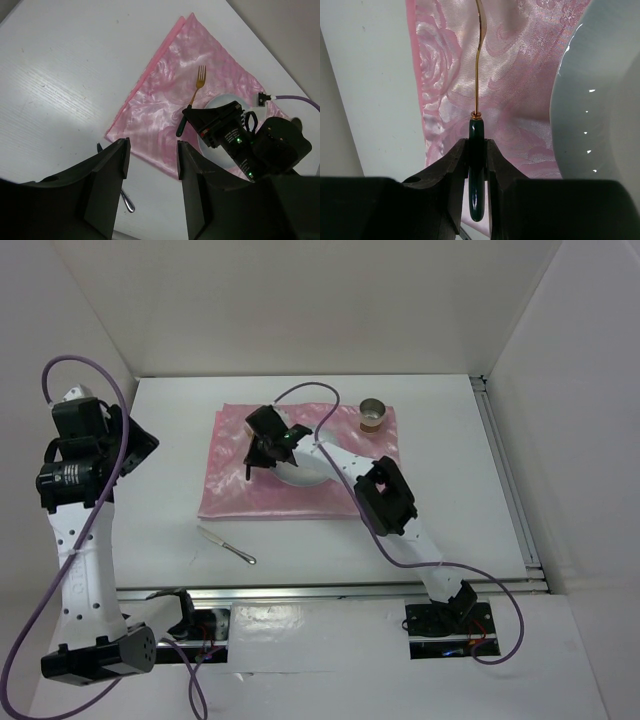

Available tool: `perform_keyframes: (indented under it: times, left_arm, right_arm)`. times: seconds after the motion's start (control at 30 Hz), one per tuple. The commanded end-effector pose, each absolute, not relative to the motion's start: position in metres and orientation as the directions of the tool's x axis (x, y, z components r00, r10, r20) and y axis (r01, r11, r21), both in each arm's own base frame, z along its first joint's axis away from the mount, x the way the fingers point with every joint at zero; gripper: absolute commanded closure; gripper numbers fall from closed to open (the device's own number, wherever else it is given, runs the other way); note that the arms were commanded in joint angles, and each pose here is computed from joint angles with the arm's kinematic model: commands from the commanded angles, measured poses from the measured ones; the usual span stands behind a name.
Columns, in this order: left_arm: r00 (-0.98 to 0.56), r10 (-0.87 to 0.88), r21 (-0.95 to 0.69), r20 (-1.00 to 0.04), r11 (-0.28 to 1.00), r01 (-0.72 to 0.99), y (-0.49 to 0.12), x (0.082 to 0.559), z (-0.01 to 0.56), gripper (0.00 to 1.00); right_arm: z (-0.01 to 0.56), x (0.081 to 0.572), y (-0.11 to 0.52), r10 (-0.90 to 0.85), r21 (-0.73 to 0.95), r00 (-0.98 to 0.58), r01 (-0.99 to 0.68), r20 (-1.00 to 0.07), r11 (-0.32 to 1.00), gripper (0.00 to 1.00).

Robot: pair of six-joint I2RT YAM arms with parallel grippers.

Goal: Set the dinner table for one person

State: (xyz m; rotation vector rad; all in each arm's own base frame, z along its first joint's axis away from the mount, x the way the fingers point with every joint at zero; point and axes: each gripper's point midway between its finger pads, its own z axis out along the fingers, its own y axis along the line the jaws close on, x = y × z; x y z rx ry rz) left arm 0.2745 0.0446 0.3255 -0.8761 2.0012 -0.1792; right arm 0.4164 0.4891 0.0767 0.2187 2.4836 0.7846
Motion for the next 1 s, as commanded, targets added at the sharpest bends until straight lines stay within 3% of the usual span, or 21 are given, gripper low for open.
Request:
perform_keyframes:
  times: [0.0,0.3,0.33,0.37,0.47,0.73,0.97]
  left_arm:
    - [-0.291,-0.628,-0.445,-0.722,0.744,-0.499,0.047,0.269,0.337,0.41]
    - [-0.292,-0.620,-0.434,-0.729,0.748,-0.503,0.049,0.269,0.336,0.41]
    - [-0.292,-0.611,-0.423,-0.736,0.751,-0.507,0.051,0.268,0.336,0.41]
    - [-0.292,-0.611,-0.423,-0.736,0.751,-0.507,0.051,0.268,0.336,0.41]
    - [-0.299,-0.613,-0.420,-0.732,0.750,-0.511,0.051,0.268,0.332,0.41]
    - [-0.299,-0.613,-0.420,-0.732,0.750,-0.511,0.052,0.269,0.331,0.41]
    - [-0.289,-0.602,-0.419,-0.744,0.758,-0.500,0.053,0.275,0.339,0.41]
  right_arm:
    - [0.076,0.419,0.500,0.346,0.612,-0.846,0.029,-0.406,0.790,0.92]
    - [0.062,0.418,0.502,0.337,0.609,-0.855,0.031,-0.395,0.793,0.77]
    - [0.062,0.413,0.505,0.329,0.609,-0.858,0.024,-0.395,0.793,0.61]
    - [0.060,0.413,0.506,0.329,0.610,-0.857,0.023,-0.396,0.792,0.52]
    - [0.062,0.411,0.508,0.318,0.623,-0.862,0.003,-0.395,0.782,0.34]
    - [0.109,0.396,0.518,0.301,0.655,-0.843,-0.078,-0.446,0.752,0.35]
    - [0.155,0.345,0.511,0.231,0.610,-0.805,-0.194,-0.547,0.768,0.36]
